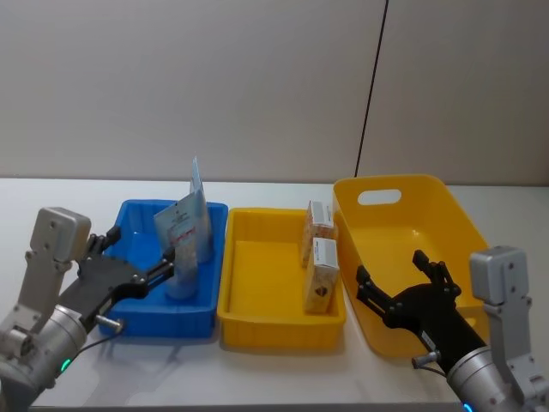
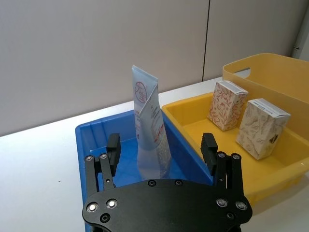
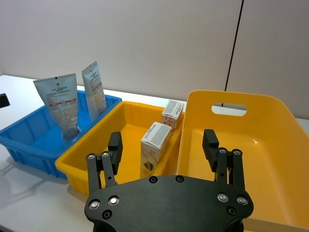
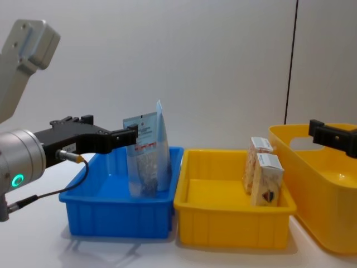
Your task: Bimanual collaborative sorting of washing and personal care products
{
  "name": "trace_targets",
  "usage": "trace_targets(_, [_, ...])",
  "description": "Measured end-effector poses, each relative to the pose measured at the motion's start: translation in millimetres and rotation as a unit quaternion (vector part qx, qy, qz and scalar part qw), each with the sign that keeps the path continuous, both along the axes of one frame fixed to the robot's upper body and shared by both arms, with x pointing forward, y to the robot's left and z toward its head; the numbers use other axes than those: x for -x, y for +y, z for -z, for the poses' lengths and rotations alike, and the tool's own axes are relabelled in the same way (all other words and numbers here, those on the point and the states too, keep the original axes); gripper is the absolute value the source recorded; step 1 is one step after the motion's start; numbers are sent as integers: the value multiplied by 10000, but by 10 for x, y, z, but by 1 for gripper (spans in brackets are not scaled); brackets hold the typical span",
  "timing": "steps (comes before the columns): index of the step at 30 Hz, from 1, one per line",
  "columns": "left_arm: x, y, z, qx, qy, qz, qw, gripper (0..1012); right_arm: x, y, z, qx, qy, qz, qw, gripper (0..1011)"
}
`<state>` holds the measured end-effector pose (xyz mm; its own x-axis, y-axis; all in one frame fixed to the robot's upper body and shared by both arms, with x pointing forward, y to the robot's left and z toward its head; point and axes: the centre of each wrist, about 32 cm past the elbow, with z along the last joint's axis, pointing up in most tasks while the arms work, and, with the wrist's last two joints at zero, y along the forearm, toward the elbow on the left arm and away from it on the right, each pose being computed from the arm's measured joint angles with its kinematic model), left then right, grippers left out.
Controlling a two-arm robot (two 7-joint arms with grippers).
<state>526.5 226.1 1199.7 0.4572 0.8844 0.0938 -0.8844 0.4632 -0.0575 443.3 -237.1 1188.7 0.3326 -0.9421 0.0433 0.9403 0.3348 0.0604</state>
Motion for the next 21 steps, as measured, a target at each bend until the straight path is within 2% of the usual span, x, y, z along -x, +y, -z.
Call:
trace_targets(9, [-258, 93, 59, 137, 180, 107, 9997, 1001, 0, 0, 0, 0, -1, 0, 10000, 1003])
trace_targets(10, [-258, 93, 59, 137, 180, 107, 9997, 1001, 0, 0, 0, 0, 0, 0, 10000, 1003])
trace_targets(12, [-342, 115, 85, 170, 236, 148, 9995, 1001, 0, 0, 0, 0, 0, 0, 10000, 1003])
trace_targets(21, [-567, 150, 170, 275, 368, 315, 9985, 1001, 0, 0, 0, 0, 0, 0, 10000, 1003])
